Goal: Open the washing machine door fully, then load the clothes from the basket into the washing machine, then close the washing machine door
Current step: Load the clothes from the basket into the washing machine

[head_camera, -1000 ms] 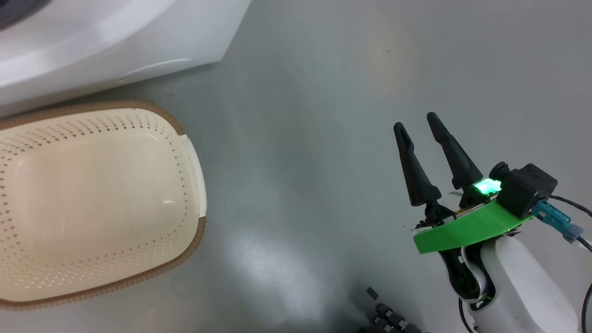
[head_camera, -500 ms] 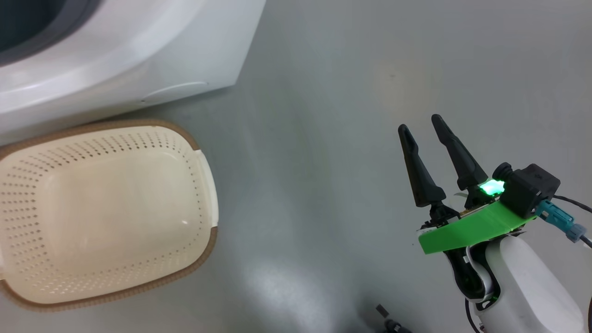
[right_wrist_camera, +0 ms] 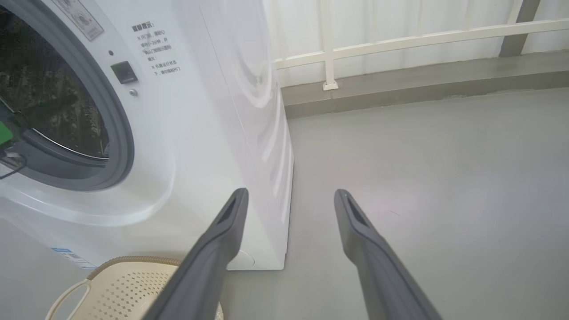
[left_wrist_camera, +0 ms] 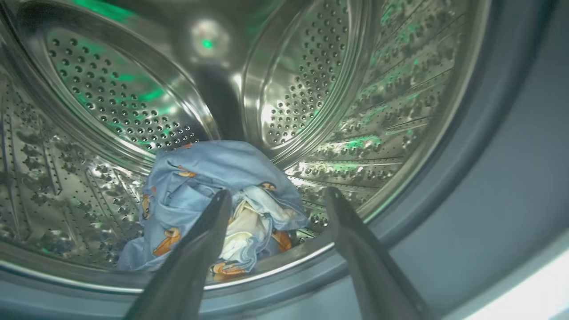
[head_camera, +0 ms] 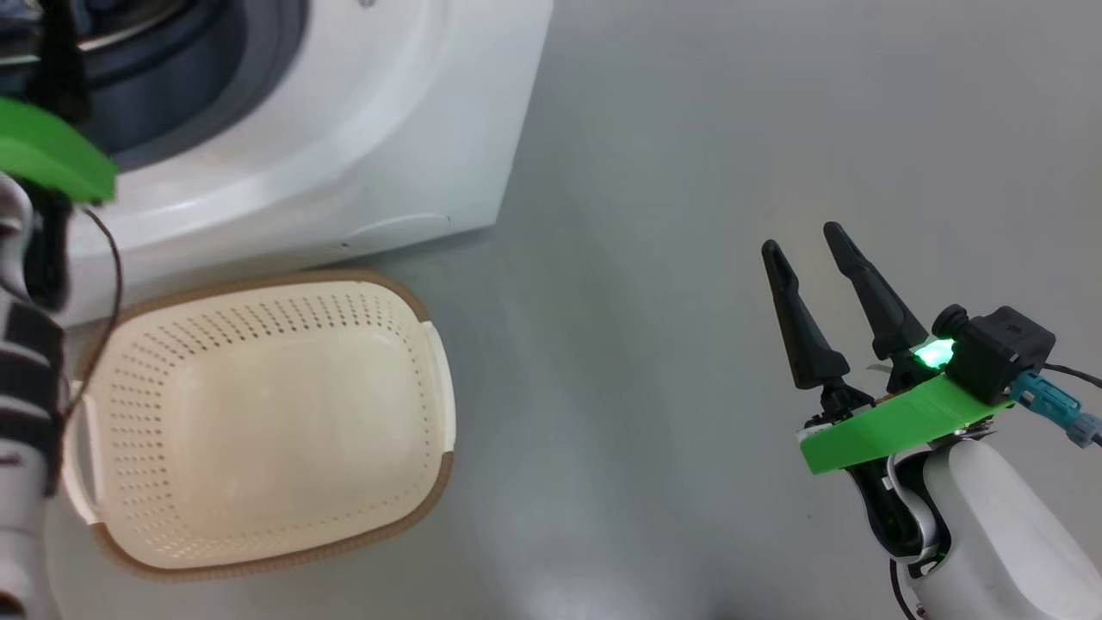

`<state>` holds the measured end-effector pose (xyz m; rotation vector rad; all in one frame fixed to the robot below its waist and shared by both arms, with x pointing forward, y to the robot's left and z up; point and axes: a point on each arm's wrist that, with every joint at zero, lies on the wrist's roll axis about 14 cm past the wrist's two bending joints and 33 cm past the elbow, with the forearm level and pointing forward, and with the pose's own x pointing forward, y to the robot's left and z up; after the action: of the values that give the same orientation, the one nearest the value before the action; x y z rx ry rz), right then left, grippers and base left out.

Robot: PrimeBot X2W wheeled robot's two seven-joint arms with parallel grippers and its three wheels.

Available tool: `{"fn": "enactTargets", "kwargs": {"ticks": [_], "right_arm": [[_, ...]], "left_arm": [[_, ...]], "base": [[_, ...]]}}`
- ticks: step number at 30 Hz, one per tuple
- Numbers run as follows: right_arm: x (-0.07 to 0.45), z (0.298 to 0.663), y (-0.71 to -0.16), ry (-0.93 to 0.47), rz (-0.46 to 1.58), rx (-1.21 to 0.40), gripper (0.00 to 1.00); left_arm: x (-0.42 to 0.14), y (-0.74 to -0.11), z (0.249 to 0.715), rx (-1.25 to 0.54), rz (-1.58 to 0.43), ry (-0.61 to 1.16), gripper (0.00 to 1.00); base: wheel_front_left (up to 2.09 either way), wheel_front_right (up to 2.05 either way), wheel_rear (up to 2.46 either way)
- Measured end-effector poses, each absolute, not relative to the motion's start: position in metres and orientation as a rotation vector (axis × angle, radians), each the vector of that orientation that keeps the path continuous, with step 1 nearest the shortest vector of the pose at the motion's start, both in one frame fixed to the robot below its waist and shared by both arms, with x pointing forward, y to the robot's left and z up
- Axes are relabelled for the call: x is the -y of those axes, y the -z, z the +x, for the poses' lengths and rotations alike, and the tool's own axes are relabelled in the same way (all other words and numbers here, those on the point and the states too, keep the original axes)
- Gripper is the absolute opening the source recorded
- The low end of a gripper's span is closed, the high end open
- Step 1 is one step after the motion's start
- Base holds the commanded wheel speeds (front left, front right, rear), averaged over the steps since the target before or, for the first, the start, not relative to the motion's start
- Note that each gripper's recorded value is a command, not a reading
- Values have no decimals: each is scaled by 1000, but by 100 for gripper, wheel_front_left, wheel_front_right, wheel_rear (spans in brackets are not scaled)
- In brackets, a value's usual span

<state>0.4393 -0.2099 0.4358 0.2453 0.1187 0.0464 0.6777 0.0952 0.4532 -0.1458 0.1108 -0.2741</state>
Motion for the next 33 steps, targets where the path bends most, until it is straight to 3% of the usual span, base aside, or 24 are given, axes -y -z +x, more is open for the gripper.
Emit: {"fn": "enactTargets", "kwargs": {"ticks": [17,33], "right_arm": [[200,421,-491,-117,265,2,100],[185,405,-519,-184,269,66,100]], "left_arm": [[-125,-509,572,22,-170,252,100],[-163,-513,478,50,-173,182,100]], "base": [[0,0,0],[0,0,0]]}}
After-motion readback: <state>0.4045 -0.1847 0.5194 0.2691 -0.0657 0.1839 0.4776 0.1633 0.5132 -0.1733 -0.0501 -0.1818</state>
